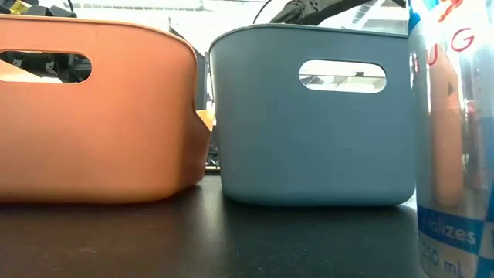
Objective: Sort soda cans
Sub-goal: Put the top right blue soda can into the blue bin
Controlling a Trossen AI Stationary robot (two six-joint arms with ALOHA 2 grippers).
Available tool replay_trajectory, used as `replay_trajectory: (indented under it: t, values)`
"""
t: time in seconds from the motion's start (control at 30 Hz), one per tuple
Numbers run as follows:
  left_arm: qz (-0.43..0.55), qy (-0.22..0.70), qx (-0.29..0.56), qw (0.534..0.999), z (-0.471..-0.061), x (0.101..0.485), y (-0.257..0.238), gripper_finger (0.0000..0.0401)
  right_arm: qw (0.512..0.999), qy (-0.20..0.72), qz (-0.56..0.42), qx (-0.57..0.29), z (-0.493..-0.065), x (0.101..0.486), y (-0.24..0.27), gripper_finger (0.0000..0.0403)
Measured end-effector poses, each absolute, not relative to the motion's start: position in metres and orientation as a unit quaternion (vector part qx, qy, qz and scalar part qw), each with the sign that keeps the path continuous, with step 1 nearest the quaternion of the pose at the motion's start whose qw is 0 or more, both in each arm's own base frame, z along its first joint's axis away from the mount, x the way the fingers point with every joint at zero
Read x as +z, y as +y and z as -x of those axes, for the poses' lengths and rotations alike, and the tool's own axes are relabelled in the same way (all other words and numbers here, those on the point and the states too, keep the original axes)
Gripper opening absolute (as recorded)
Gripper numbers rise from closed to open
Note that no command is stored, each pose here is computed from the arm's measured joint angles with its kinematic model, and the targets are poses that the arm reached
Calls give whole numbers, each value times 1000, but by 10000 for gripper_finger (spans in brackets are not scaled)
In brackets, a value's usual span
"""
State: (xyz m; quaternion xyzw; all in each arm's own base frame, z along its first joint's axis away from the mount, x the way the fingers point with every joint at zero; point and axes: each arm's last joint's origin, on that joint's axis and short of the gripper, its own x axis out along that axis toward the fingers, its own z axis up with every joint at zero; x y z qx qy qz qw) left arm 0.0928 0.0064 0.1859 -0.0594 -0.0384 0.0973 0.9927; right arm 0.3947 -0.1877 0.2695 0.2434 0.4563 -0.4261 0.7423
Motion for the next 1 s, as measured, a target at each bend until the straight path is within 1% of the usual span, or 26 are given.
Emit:
replay_trajectory:
  t: [0.27,0.43,0.57,0.77,0.9,1.0]
  values:
    - [59,-38,97,993,-93,186,6,0,760,449,-197,-427,-395,310,-180,397]
    - [62,-37,94,993,-93,186,6,0,757,463,-173,-429,-384,339,-173,397]
    - [62,-27,92,994,-93,184,6,0,747,456,-145,-461,-364,365,-167,397]
    - [65,-23,89,994,-93,183,6,0,753,409,-147,-495,-318,412,-149,397]
    - [65,-23,89,994,-93,183,6,0,748,389,-160,-514,-287,429,-128,397]
    - [64,-22,88,994,-93,183,6,0,732,383,-167,-538,-264,431,-111,397]
